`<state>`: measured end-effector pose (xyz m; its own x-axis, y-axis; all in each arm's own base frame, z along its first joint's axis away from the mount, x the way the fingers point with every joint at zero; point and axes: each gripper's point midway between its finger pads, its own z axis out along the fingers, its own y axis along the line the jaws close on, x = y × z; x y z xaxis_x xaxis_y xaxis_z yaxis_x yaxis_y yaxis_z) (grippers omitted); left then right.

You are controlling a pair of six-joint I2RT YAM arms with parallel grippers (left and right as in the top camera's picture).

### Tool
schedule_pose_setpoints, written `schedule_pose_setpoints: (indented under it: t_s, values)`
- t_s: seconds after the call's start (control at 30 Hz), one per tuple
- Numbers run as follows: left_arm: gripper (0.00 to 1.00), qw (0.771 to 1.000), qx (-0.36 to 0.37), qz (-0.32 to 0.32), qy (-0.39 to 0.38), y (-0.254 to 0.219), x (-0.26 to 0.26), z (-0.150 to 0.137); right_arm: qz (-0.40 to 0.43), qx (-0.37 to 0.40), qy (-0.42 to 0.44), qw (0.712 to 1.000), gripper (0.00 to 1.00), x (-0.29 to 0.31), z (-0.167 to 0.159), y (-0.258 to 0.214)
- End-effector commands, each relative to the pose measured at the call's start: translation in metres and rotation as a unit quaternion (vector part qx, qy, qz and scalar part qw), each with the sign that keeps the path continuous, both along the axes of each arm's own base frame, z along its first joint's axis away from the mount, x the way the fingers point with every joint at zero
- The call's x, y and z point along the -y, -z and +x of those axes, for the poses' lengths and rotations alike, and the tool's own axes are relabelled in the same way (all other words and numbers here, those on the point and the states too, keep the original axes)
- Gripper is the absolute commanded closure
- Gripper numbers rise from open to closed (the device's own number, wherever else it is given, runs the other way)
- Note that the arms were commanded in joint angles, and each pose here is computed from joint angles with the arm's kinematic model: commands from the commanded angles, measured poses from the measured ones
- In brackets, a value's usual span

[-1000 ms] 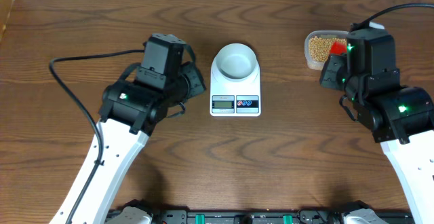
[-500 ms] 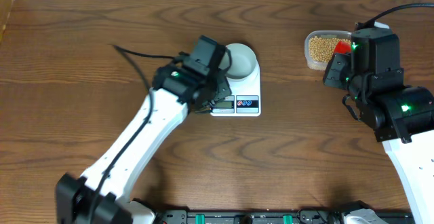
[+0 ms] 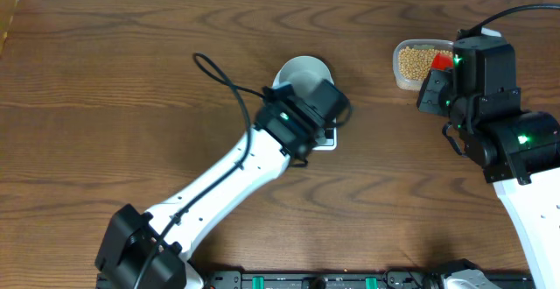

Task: Scoop item into bowl and weigh 50g on scale

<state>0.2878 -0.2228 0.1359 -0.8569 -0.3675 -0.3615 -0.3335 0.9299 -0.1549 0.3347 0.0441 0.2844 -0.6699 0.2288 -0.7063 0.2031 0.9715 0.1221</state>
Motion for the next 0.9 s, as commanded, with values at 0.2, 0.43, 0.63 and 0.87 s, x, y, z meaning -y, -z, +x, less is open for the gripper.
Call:
schedule_pose_setpoints:
  t_s: [0.2, 0.43, 0.63, 0.87]
  values:
    - [0.93, 0.999, 0.037, 0.008, -0.038, -0.001, -0.008, 0.016, -0.008, 0.012, 0.001, 1.0, 0.99, 0.003, 0.005, -0.008]
    - [0.93, 0.999, 0.029, 0.016, -0.036, 0.013, -0.004, 0.021, -0.011, 0.009, -0.002, 1.0, 0.99, 0.003, 0.004, -0.007]
    - [0.93, 0.998, -0.012, 0.045, -0.031, 0.055, 0.001, 0.021, -0.011, 0.008, -0.002, 1.0, 0.99, 0.003, 0.004, -0.007]
    - [0.93, 0.998, -0.008, 0.045, -0.031, 0.068, 0.007, 0.028, -0.012, 0.008, -0.003, 1.0, 0.99, 0.003, 0.004, -0.006]
